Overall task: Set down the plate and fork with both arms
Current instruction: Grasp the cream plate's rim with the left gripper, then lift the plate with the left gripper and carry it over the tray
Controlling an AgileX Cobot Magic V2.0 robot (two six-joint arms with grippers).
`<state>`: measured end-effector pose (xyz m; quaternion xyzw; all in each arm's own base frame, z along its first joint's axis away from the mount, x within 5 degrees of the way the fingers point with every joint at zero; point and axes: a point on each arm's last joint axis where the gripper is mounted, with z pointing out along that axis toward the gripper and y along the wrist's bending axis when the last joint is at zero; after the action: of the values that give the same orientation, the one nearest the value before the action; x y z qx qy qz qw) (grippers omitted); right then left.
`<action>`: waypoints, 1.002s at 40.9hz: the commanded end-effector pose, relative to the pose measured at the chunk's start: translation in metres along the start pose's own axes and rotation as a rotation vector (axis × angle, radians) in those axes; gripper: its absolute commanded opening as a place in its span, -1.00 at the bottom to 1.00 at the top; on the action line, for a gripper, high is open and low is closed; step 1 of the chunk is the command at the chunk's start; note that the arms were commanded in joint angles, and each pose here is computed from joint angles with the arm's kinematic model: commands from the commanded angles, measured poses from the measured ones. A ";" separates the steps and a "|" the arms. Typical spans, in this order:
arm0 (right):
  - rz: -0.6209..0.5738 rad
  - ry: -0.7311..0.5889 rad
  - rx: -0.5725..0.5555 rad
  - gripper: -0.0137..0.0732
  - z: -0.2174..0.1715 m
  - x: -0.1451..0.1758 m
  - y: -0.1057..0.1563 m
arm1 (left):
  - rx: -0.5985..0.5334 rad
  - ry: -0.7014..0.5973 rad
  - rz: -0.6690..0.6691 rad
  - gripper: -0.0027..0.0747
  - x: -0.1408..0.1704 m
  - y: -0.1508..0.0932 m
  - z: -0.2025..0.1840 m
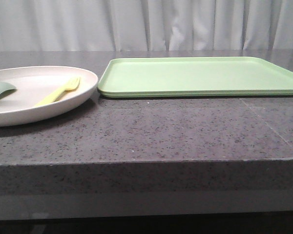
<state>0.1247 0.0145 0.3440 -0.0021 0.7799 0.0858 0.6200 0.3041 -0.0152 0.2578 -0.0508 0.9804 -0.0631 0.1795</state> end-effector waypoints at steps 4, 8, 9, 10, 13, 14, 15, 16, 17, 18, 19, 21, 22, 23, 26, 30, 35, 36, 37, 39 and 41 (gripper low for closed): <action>-0.003 -0.093 0.001 0.75 -0.003 -0.017 0.001 | 0.014 -0.073 0.002 -0.98 -0.007 -0.002 -0.016; -0.003 -0.093 0.001 0.75 -0.003 -0.017 0.001 | 0.061 -0.089 0.001 -0.98 -0.007 0.000 -0.022; -0.003 -0.093 0.001 0.75 -0.003 -0.017 0.001 | 0.083 -0.095 -0.007 -0.98 -0.008 0.002 -0.024; -0.003 -0.093 0.001 0.75 -0.003 -0.017 0.001 | 0.113 -0.101 -0.016 -0.98 -0.008 0.002 -0.026; -0.003 -0.093 0.001 0.75 -0.003 -0.017 0.001 | 0.183 -0.128 -0.054 -0.98 -0.010 0.009 -0.032; -0.003 -0.093 0.001 0.75 -0.003 -0.017 0.001 | 0.202 -0.137 -0.066 -0.98 -0.011 0.011 -0.034; -0.003 -0.093 0.001 0.75 -0.003 -0.017 0.001 | 0.218 -0.151 -0.082 -0.98 -0.012 0.014 -0.037; -0.003 -0.093 0.001 0.75 -0.003 -0.017 0.001 | 0.244 -0.158 -0.095 -0.98 -0.012 0.016 -0.038; -0.003 -0.093 0.001 0.75 -0.003 -0.017 0.001 | 0.261 -0.165 -0.106 -0.98 -0.013 0.018 -0.040; -0.003 -0.092 0.001 0.75 -0.003 -0.017 0.001 | 0.276 -0.178 -0.117 -0.98 -0.013 0.021 -0.044; -0.003 -0.092 0.001 0.75 -0.003 -0.017 0.001 | 0.300 -0.182 -0.123 -0.98 -0.013 0.022 -0.045; -0.003 -0.091 0.001 0.75 -0.003 -0.017 0.001 | 0.331 -0.198 -0.139 -0.98 -0.014 0.026 -0.050; -0.003 -0.090 0.001 0.75 -0.003 -0.017 0.001 | 0.353 -0.205 -0.146 -0.98 -0.014 0.026 -0.052; -0.003 -0.090 0.001 0.75 -0.003 -0.017 0.001 | 0.367 -0.214 -0.154 -0.98 -0.014 0.027 -0.054; -0.003 -0.090 0.001 0.75 -0.003 -0.017 0.001 | 0.419 -0.244 -0.173 -0.98 -0.016 0.025 -0.061; -0.003 -0.090 0.001 0.75 -0.003 -0.017 0.001 | 0.468 -0.259 -0.175 -0.98 -0.020 0.018 -0.066; -0.003 -0.089 0.000 0.75 -0.003 -0.017 0.001 | 0.503 -0.276 -0.098 -0.98 -0.027 -0.006 -0.074; -0.003 -0.089 0.000 0.75 -0.003 -0.017 0.001 | 0.509 -0.281 -0.083 -0.98 -0.028 -0.011 -0.075; -0.003 -0.089 0.000 0.75 -0.003 -0.017 0.001 | 0.516 -0.283 -0.069 -0.98 -0.030 -0.016 -0.075; -0.003 -0.089 0.000 0.75 -0.003 -0.017 0.001 | 0.537 -0.291 -0.027 -0.98 -0.035 -0.032 -0.077; -0.003 -0.090 0.001 0.75 -0.003 -0.017 0.001 | 0.559 -0.299 -0.002 -0.98 -0.040 -0.047 -0.079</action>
<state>0.1243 0.0148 0.3427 -0.0034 0.7847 0.0865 0.6138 0.3124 -0.0241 0.3188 -0.0214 0.9175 -0.2816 0.2802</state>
